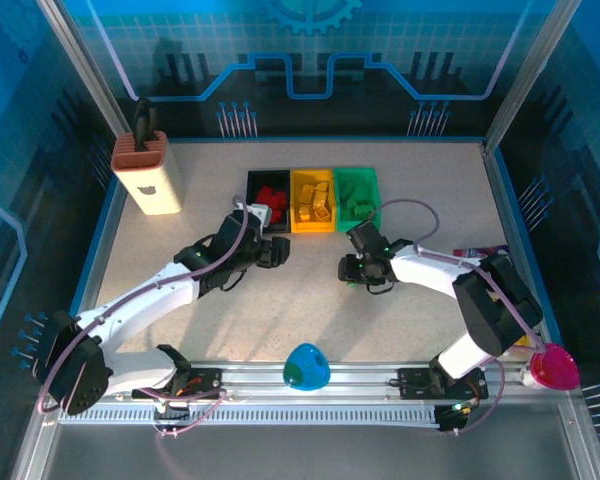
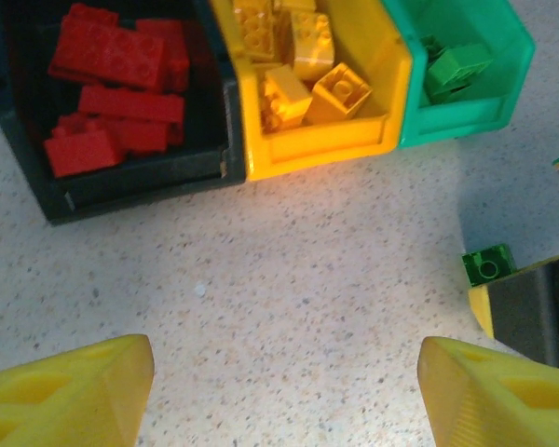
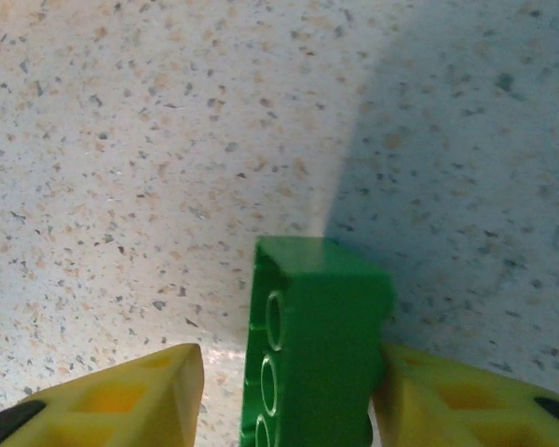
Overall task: Sort the legos into containers by color
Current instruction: Pick up the lego from the center of the table, then place the lego in the container.
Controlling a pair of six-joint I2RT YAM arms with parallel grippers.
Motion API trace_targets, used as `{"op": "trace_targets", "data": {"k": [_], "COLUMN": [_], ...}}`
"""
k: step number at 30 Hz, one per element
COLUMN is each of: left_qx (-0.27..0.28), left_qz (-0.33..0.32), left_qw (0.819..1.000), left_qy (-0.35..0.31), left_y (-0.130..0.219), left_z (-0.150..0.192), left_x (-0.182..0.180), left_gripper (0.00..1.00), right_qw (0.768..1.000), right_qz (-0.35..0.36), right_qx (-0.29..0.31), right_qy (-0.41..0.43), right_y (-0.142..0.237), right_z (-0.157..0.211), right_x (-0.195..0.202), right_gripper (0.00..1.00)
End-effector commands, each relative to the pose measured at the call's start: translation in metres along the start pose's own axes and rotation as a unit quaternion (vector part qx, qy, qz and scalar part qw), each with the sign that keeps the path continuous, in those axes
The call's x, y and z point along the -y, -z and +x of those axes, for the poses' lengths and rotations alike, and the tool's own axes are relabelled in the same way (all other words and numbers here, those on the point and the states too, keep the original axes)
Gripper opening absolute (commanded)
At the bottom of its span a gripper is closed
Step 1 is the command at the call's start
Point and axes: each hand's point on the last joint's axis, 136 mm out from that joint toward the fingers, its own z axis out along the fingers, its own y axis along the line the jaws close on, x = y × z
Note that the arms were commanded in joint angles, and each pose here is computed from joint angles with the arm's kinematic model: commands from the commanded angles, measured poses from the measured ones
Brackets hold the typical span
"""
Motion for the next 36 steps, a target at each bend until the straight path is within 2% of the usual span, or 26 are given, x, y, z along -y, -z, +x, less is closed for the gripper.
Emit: {"op": "trace_targets", "data": {"k": [1,5,9,13,24,28,36], "left_qx": [0.01,0.004,-0.007,-0.02,-0.047,-0.038,-0.028], "left_qz": [-0.024,-0.043,-0.055,-0.059,-0.075,-0.063,-0.053], "left_qw": [0.999,0.998,0.997,0.995,0.992,0.993,0.993], "left_qy": [0.025,0.041,0.054,0.072,0.089,0.097,0.103], "left_y": [0.006,0.007,0.009,0.012,0.029,0.039,0.062], "left_z": [0.007,0.025,0.045,0.065,0.106,0.109,0.115], "left_x": [-0.017,-0.034,-0.046,-0.053,-0.073,-0.073,-0.076], "left_gripper": [0.75,0.73,0.72,0.71,0.71,0.71,0.71], "right_qw": [1.0,0.999,0.997,0.994,0.987,0.987,0.988], "right_qz": [0.015,0.026,0.028,0.032,0.047,0.051,0.072], "right_qx": [0.006,0.021,0.045,0.073,0.132,0.141,0.127], "right_qy": [0.015,0.032,0.049,0.068,0.074,0.063,0.05], "right_y": [0.003,0.015,0.033,0.055,0.106,0.11,0.087], "right_z": [-0.004,-0.014,-0.029,-0.054,-0.164,-0.196,-0.249], "right_x": [-0.008,-0.016,-0.024,-0.033,-0.036,-0.028,-0.01], "right_gripper": [0.37,0.23,0.18,0.17,0.17,0.17,0.19]}}
